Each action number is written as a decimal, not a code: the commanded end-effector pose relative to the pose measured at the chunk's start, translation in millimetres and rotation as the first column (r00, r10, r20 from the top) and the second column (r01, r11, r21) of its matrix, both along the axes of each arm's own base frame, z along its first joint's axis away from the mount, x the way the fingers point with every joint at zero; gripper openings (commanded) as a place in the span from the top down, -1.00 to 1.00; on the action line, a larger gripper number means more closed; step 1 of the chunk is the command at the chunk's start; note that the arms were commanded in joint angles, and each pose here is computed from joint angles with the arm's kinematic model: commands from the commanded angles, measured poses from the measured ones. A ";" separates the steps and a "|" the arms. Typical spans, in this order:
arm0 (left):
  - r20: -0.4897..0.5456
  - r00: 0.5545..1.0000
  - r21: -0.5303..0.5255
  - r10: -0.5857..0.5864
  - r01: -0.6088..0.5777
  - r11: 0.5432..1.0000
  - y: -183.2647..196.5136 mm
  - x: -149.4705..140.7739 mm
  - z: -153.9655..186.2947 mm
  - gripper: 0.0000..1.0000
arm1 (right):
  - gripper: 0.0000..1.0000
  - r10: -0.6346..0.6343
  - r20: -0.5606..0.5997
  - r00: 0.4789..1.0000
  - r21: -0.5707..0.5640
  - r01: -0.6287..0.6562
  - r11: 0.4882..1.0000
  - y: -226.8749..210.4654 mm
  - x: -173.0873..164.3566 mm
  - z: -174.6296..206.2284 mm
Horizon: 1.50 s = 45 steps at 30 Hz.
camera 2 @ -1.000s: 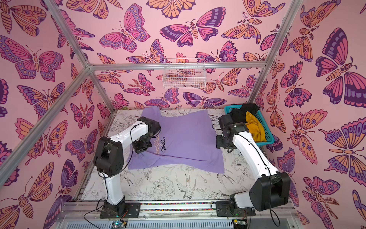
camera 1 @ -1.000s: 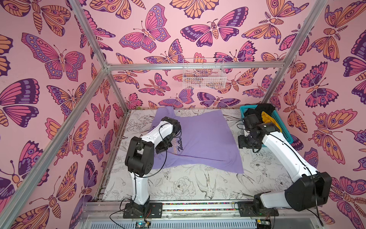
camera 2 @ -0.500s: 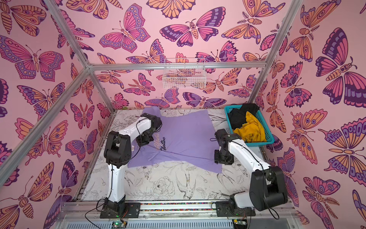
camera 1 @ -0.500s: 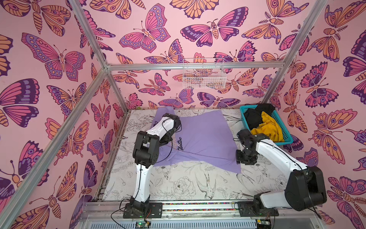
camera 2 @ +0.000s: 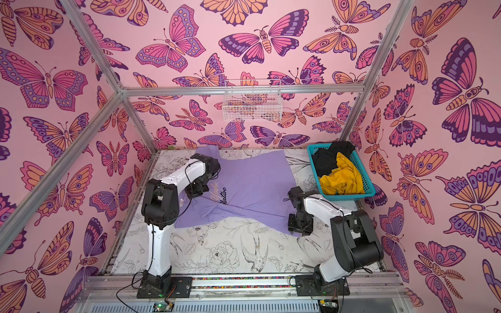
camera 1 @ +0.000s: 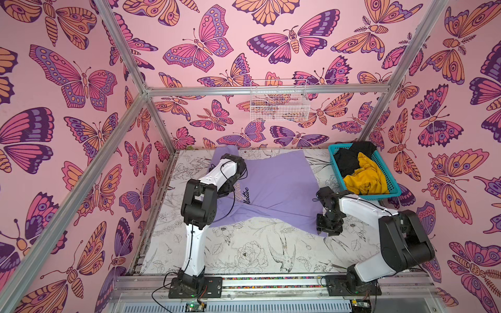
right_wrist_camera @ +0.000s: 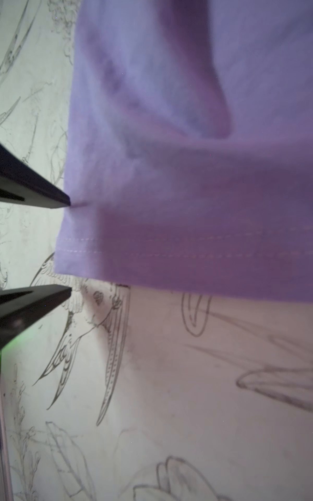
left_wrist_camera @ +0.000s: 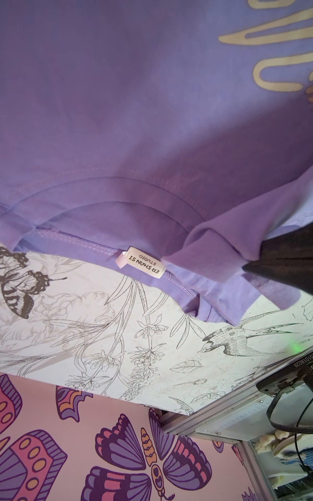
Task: Fold and stack t-shirts
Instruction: Fold the T-shirt.
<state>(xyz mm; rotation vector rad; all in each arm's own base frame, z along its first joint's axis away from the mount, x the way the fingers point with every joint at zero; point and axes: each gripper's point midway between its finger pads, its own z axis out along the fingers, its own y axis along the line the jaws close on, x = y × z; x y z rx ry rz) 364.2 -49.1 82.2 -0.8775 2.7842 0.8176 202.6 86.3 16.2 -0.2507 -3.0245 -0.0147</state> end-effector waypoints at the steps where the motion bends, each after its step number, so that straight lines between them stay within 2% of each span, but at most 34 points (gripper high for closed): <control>1: -0.002 1.000 0.028 -0.005 0.005 1.000 10.4 -7.5 14.7 1.00 | 0.01 -0.002 -0.017 1.000 -0.002 0.002 1.000 3.1 0.5 -13.2; 3: -0.001 1.000 0.024 -0.001 0.001 1.000 11.1 -8.6 15.5 1.00 | 0.11 -0.002 -0.029 1.000 -0.005 0.002 1.000 3.3 -0.1 -17.5; 6: -0.001 1.000 0.017 0.000 0.000 1.000 10.7 -10.4 17.2 1.00 | 0.44 -0.004 -0.033 0.999 -0.009 0.004 1.000 2.8 -0.5 -20.3; 9: 0.003 1.000 0.015 -0.002 0.002 1.000 10.9 -11.0 20.2 1.00 | 1.00 -0.004 -0.027 1.000 -0.018 0.004 1.000 0.9 -0.6 -15.5; 12: 0.004 1.000 0.009 -0.001 0.001 1.000 11.0 -13.8 25.8 1.00 | 1.00 0.006 -0.014 1.000 -0.048 -0.007 0.999 -3.8 -2.4 -0.1; 17: 0.011 1.000 0.012 0.006 -0.006 1.000 13.6 -19.6 38.3 1.00 | 1.00 0.020 0.084 0.996 -0.081 -0.013 0.997 -11.5 3.4 44.1; 24: 0.017 1.000 0.000 0.016 -0.016 1.000 11.5 -18.8 41.6 1.00 | 1.00 0.073 0.192 0.979 -0.117 -0.051 0.992 -6.6 52.0 84.1; 37: 0.056 0.998 0.045 0.024 -0.027 0.999 17.5 -10.2 47.6 1.00 | 1.00 0.125 0.218 0.968 -0.161 -0.091 0.983 -4.6 189.0 74.3; 40: 0.059 0.998 0.075 0.023 -0.028 0.997 21.7 -5.6 51.4 1.00 | 1.00 0.132 0.225 0.965 -0.162 -0.096 0.982 -4.9 211.6 72.8; 45: 0.043 0.999 0.085 0.026 -0.030 0.996 23.2 2.1 45.8 1.00 | 1.00 0.116 0.205 0.972 -0.103 -0.097 0.990 -0.1 237.3 61.0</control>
